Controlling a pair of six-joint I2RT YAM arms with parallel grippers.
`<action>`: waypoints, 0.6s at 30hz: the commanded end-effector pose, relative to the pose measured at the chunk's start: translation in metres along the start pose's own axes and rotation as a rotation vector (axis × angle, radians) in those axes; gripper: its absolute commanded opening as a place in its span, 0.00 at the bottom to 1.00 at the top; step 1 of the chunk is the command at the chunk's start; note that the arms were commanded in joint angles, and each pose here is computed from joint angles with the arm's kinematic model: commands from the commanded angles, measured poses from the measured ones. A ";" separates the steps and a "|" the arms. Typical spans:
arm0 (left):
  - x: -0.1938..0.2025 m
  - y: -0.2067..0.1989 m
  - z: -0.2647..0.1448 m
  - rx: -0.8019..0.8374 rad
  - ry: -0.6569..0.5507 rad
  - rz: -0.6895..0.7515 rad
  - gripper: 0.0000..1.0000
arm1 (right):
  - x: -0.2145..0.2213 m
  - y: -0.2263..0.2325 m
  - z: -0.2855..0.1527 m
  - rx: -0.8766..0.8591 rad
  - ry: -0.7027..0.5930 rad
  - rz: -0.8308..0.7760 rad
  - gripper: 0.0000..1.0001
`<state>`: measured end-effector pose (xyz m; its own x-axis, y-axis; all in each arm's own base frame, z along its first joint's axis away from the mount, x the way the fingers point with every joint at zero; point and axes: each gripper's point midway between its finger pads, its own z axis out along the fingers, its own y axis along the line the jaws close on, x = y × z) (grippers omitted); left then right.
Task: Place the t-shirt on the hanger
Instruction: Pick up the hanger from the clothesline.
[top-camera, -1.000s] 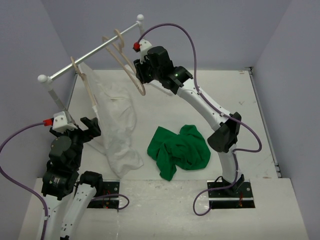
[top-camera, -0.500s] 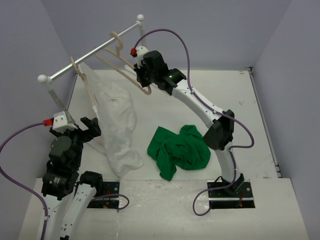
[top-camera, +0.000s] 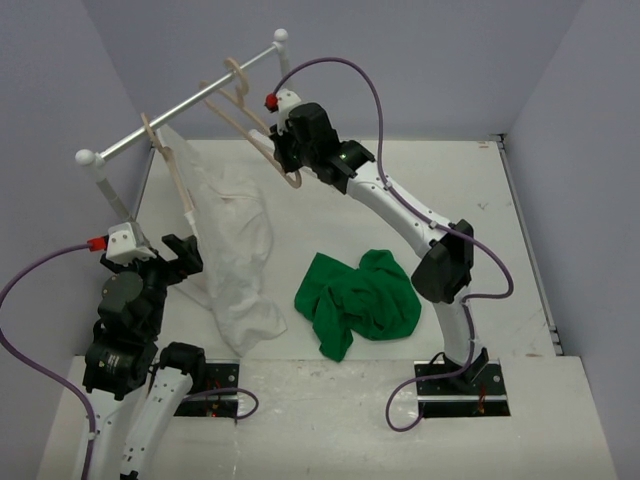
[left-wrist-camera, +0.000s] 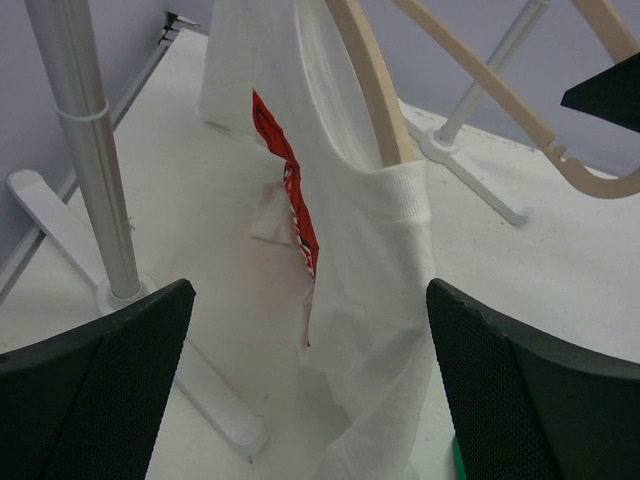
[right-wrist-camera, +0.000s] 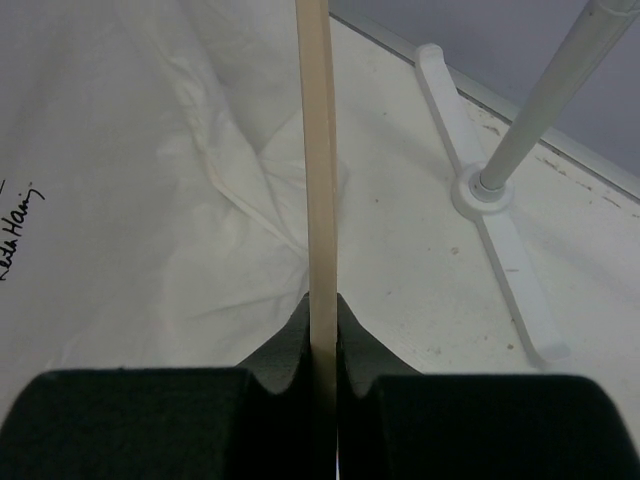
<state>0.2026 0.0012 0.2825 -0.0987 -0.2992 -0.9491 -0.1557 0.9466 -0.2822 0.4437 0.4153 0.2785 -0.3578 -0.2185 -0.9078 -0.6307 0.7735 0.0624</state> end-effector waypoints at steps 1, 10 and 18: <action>-0.026 -0.021 -0.007 0.092 -0.027 0.003 1.00 | -0.075 -0.004 -0.050 0.039 -0.237 0.045 0.00; -0.099 -0.070 -0.043 0.310 -0.081 0.022 1.00 | -0.077 -0.018 -0.088 0.073 -0.259 0.082 0.00; -0.114 -0.136 -0.047 0.624 0.027 0.096 1.00 | -0.001 -0.051 -0.155 0.170 -0.066 0.148 0.00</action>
<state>0.1749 -0.0538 0.4431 0.0171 -0.2877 -0.9576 0.2483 0.9289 -0.2747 0.4002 0.3356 0.3270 -0.3508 -0.1075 -0.9303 -0.5273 0.8436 0.1013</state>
